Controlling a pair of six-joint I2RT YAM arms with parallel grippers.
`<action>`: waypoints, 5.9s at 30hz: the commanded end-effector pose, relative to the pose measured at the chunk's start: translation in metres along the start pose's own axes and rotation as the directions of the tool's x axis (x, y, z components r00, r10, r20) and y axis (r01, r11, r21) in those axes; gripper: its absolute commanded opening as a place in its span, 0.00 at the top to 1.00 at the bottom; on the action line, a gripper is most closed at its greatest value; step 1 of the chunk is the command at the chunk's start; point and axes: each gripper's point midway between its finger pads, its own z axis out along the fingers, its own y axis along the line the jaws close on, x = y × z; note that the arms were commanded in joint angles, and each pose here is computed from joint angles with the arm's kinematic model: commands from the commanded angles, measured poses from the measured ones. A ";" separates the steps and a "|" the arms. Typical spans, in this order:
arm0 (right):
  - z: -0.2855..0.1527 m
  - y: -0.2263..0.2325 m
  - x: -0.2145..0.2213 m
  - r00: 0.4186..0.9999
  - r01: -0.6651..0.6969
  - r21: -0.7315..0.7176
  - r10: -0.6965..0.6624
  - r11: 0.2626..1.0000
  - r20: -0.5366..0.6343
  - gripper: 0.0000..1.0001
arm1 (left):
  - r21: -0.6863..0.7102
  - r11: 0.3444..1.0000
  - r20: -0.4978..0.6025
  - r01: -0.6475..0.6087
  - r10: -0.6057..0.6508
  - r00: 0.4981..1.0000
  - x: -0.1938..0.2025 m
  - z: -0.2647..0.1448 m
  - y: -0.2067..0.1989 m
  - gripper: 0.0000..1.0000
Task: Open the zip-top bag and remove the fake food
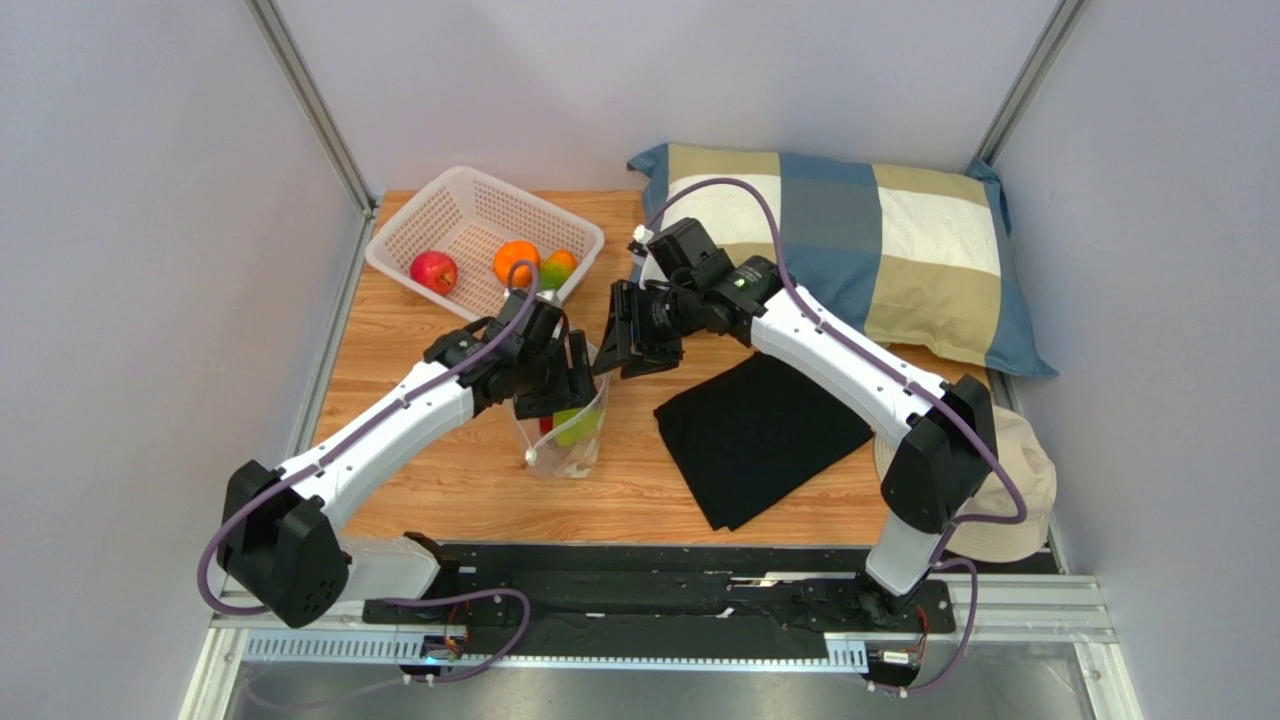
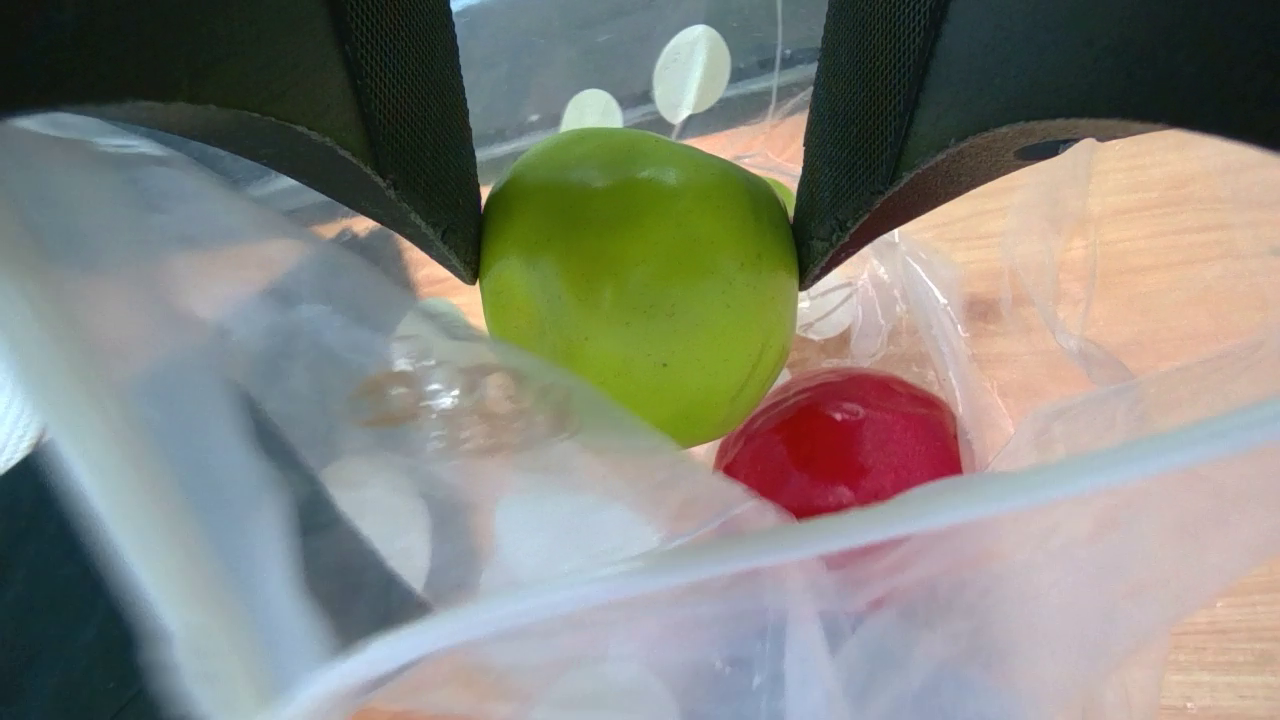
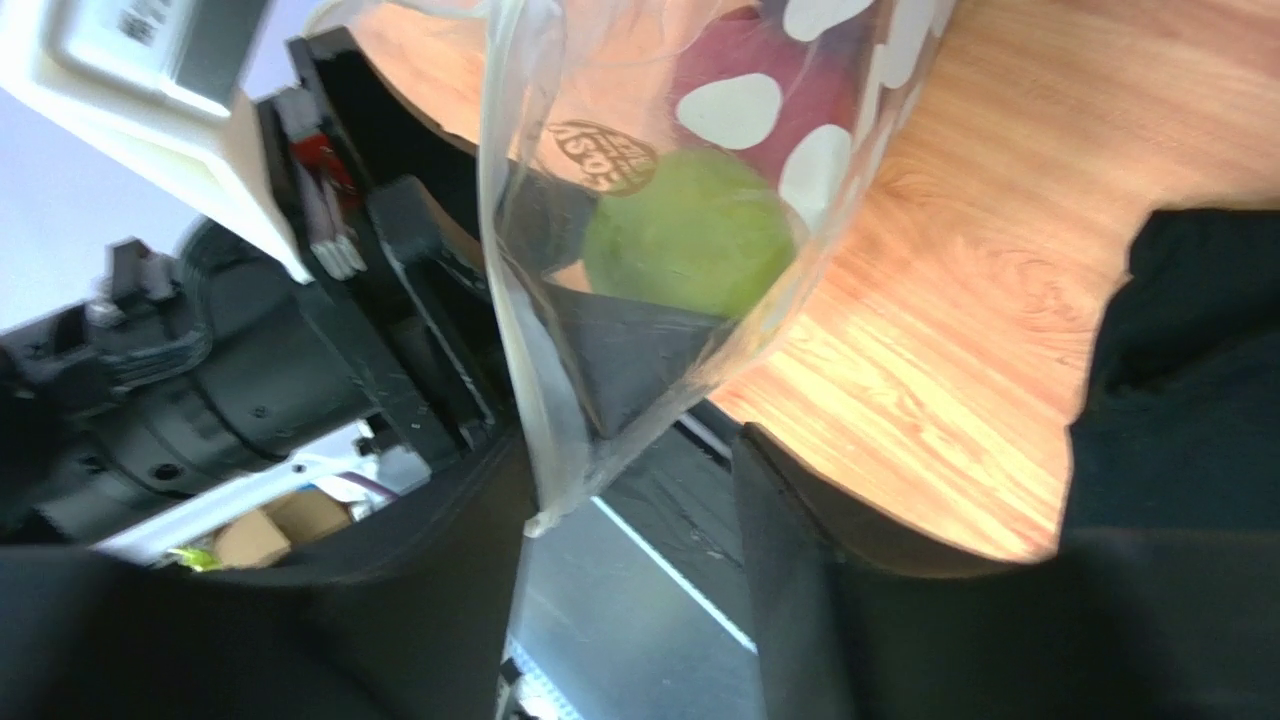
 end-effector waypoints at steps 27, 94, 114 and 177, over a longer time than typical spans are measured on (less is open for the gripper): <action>-0.009 -0.037 0.010 0.977 0.189 0.244 -0.208 0.951 0.056 1.00 | 0.700 0.689 0.022 0.186 -0.281 0.960 -0.056 -0.150 -0.102 1.00; -0.030 0.011 -0.016 0.985 0.170 0.106 -0.171 0.980 0.003 1.00 | 0.362 0.928 0.149 0.089 -0.152 0.977 -0.053 -0.105 -0.084 0.95; -0.016 0.078 -0.014 0.996 0.000 -0.207 -0.018 0.978 -0.087 1.00 | 0.113 0.993 0.135 -0.043 0.027 0.990 -0.041 -0.003 -0.025 1.00; 0.111 -0.122 0.030 0.933 -0.207 0.067 0.217 0.976 -0.288 1.00 | 0.219 0.976 -0.144 0.010 0.023 0.989 0.015 0.087 -0.011 0.24</action>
